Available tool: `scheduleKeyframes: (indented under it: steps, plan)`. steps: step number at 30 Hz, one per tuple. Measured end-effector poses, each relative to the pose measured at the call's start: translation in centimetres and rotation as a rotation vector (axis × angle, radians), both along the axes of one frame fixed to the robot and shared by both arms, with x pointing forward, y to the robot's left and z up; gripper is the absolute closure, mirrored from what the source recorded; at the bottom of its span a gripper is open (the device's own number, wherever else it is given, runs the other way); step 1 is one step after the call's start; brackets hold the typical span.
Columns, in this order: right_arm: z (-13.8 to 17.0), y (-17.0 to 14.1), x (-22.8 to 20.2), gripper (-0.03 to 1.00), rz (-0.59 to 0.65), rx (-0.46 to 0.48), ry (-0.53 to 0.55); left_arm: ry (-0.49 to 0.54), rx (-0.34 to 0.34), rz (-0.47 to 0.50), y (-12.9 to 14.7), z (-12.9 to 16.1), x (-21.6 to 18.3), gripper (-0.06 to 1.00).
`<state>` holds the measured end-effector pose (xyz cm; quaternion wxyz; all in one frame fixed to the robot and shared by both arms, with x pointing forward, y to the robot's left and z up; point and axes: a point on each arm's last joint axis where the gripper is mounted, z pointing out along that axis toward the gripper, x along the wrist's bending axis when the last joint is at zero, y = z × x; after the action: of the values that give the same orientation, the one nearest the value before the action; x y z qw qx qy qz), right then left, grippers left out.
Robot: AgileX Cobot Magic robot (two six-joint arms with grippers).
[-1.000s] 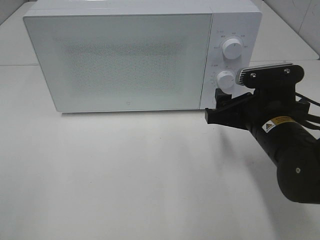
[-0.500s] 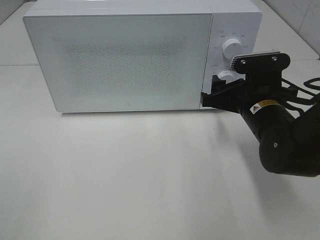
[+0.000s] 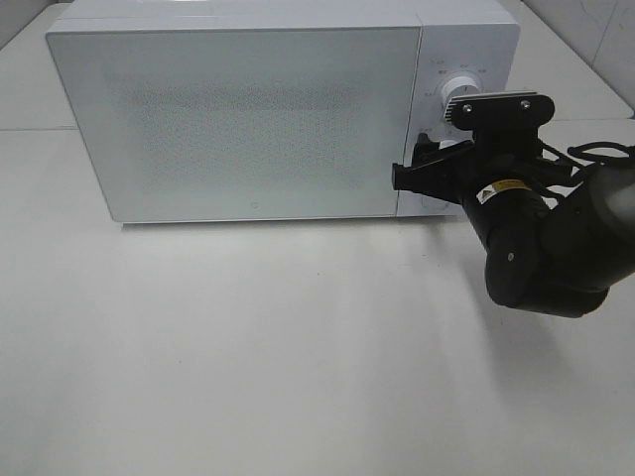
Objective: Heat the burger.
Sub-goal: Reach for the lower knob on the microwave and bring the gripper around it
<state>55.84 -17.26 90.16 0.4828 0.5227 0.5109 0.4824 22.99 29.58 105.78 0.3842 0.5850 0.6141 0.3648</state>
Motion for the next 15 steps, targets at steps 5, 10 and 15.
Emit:
scheduleKeyframes:
  steps: [5,10,15]
  plan:
    - [0.0,0.2,0.2,0.21,0.006,0.0,-0.002,0.0,0.0,0.0,0.0,0.0,0.0,-0.05]
    - [-0.1,0.2,0.2,0.21,0.006,-0.002,0.0,0.0,0.0,0.0,0.0,0.0,0.0,-0.05]
    - [-1.0,0.3,0.2,0.21,0.006,-0.012,0.023,0.0,0.0,0.0,0.0,0.0,0.0,-0.05]
